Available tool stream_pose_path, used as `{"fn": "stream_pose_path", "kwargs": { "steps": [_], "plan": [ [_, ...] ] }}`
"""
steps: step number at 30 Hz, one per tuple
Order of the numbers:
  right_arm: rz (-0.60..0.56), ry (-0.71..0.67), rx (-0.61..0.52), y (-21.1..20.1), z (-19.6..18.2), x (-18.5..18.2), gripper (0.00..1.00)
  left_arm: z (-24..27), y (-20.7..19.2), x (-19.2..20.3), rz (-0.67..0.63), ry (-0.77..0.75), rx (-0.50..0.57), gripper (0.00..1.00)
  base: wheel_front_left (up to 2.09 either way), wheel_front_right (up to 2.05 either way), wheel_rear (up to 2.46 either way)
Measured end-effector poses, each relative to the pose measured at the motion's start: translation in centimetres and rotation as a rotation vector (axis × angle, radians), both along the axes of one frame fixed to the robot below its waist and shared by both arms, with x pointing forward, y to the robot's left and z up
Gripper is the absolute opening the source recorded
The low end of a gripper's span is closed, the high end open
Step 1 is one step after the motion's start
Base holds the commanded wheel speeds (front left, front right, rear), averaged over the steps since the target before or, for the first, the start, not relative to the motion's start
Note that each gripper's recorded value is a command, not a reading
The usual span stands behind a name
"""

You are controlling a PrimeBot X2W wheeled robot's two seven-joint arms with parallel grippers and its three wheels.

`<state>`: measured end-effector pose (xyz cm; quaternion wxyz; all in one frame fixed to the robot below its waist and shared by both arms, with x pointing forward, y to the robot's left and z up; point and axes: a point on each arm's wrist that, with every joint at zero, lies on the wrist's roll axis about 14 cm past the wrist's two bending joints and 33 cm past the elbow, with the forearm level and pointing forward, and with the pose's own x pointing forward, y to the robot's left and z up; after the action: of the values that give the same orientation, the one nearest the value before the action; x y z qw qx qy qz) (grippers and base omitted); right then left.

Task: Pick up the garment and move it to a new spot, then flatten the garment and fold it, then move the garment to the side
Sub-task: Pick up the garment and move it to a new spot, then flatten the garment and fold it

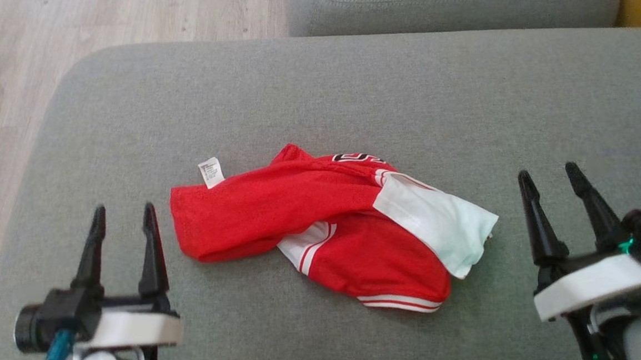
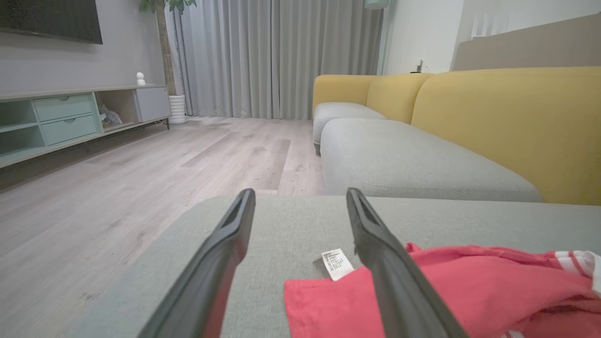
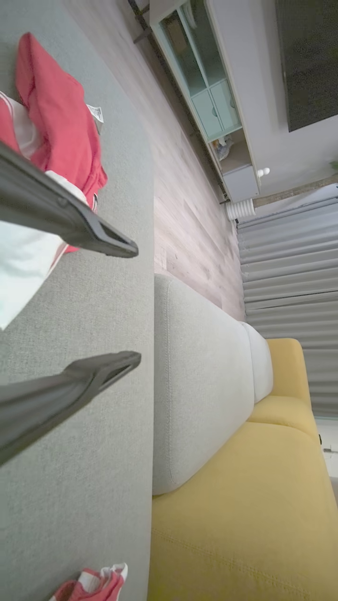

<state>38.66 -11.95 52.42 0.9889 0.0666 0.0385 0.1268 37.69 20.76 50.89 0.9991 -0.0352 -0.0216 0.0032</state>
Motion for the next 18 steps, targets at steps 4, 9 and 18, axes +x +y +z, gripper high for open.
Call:
{"fn": "stream_pose_path", "kwargs": {
  "steps": [4, 9, 18],
  "plan": [
    [-0.02, 0.032, -0.005, -0.8, -0.9, -1.6, 1.0, -1.5, -0.3, -1.8, -0.009, 0.045, 0.001, 1.0, 0.0, 0.0, 0.0],
    [-0.044, 0.042, -0.002, -1.6, -1.0, -3.0, 1.0, -1.8, -0.9, -2.8, -0.028, 0.076, 0.012, 1.0, 0.0, 0.0, 0.0],
    [-0.062, 0.072, 0.007, -2.3, -1.6, -5.4, 1.0, -2.8, -2.2, -4.8, -0.063, 0.137, 0.014, 1.0, 0.0, 0.0, 0.0]
  ]
}}
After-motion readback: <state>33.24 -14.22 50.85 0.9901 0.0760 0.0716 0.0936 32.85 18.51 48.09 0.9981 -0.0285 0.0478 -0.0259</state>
